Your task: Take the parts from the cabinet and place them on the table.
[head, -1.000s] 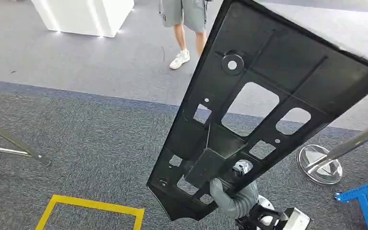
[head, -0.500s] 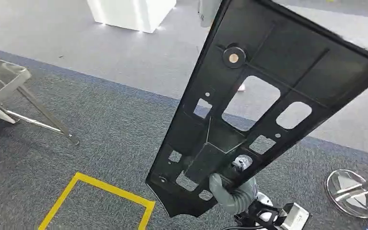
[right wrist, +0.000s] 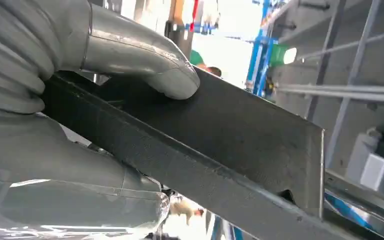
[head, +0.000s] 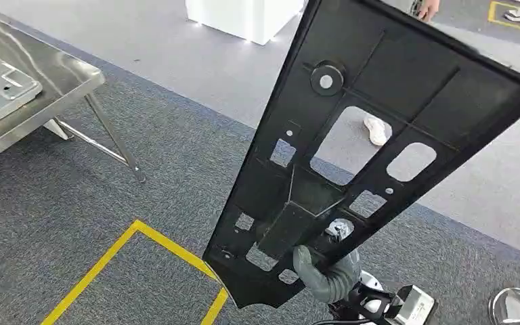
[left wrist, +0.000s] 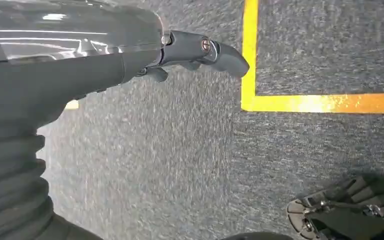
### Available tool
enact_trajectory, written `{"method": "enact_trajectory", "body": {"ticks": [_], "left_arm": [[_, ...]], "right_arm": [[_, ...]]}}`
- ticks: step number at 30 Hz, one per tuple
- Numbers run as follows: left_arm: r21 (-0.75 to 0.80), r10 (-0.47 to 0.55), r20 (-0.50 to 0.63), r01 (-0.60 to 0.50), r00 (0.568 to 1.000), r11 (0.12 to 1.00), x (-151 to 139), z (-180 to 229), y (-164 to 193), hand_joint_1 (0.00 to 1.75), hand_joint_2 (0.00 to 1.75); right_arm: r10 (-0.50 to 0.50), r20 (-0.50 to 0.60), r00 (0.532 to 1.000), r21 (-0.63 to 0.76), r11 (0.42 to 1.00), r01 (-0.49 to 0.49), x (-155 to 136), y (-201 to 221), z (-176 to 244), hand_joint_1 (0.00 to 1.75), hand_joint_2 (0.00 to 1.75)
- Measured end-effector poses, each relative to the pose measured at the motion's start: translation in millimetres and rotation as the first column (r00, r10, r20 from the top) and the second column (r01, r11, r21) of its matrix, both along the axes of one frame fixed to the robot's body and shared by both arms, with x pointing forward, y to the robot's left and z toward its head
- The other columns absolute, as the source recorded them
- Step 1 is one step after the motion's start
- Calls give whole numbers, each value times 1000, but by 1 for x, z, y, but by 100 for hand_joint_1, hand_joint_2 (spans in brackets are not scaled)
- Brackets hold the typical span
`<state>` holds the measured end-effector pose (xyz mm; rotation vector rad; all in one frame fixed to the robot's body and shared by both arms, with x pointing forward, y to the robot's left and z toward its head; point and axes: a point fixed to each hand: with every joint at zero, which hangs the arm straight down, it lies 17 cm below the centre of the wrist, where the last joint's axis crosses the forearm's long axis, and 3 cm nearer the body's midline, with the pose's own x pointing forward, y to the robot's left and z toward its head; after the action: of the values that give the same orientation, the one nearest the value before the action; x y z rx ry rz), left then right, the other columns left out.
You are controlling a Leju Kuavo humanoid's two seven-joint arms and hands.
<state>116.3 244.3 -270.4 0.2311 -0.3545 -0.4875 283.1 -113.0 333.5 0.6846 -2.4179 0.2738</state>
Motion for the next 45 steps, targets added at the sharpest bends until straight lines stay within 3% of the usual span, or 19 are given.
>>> {"method": "enact_trajectory", "body": {"ticks": [45], "left_arm": [[6, -13, 0, 13, 1000, 1000, 2, 1, -2, 0, 175]], "right_arm": [[7, -11, 1000, 14, 1000, -7, -2, 2, 2, 175, 175]]}}
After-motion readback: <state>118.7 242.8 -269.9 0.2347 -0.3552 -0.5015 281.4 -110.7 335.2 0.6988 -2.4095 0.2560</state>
